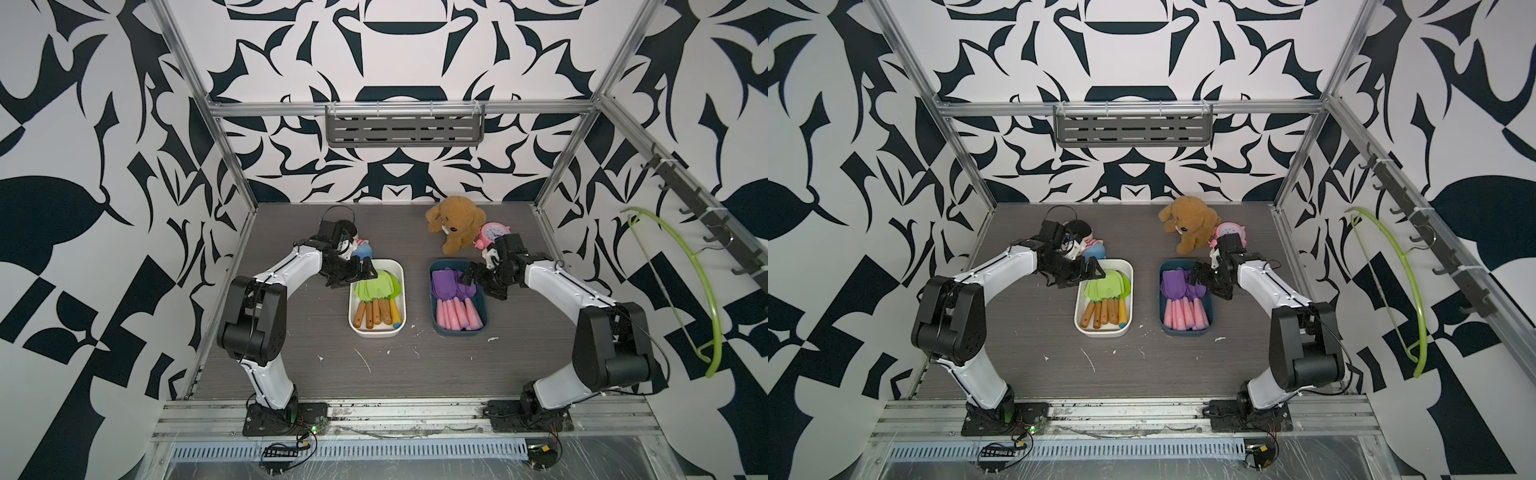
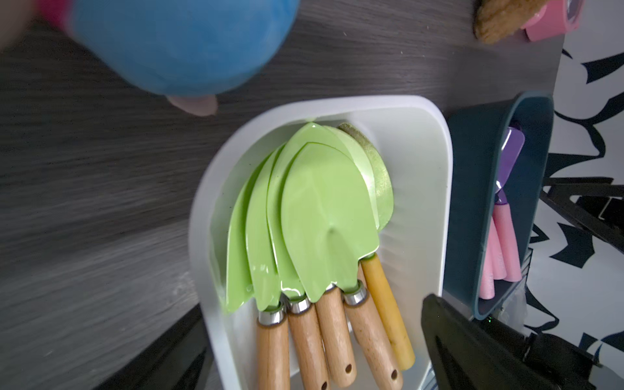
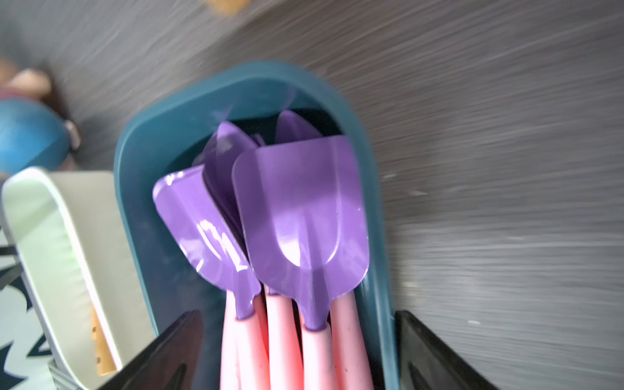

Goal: Sort the small shovels by color and place them into the storage box
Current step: Move the storage box to the center of the board, then reset both arms

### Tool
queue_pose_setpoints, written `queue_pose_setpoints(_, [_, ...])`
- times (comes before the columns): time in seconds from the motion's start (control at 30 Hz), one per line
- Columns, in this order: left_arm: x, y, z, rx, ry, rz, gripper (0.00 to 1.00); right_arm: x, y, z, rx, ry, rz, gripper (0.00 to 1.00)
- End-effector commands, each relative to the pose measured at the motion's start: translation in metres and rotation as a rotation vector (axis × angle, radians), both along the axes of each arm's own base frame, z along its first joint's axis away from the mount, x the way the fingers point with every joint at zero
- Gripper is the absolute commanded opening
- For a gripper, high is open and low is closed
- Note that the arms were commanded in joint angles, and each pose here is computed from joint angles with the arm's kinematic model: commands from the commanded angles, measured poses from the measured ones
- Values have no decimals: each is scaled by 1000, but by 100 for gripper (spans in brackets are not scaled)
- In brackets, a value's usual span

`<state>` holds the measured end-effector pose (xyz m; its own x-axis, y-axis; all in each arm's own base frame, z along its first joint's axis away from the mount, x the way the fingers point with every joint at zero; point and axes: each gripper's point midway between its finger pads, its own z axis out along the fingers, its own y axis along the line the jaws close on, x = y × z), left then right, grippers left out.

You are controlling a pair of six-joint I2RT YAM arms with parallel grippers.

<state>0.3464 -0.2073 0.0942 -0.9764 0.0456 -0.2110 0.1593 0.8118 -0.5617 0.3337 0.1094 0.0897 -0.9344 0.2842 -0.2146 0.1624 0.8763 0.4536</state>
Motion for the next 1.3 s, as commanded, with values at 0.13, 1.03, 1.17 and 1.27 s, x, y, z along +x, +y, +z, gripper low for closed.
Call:
queue_pose_setpoints(0.13, [-7,-14,13,-9,-23,-68,99,17,22,19,-1,-88,22,92])
queue_pose_setpoints(1.03, [52,203,7,408,-871,448,99,80,-110,25,-591,-707,-38,100])
queue_pose_setpoints(1.17, [41,206,4,384,-1084,532,99,64,-104,49,-588,-928,-36,99])
queue_pose_setpoints(1.27, [46,223,-4,462,-932,613,99,65,-111,62,-632,-1040,-85,99])
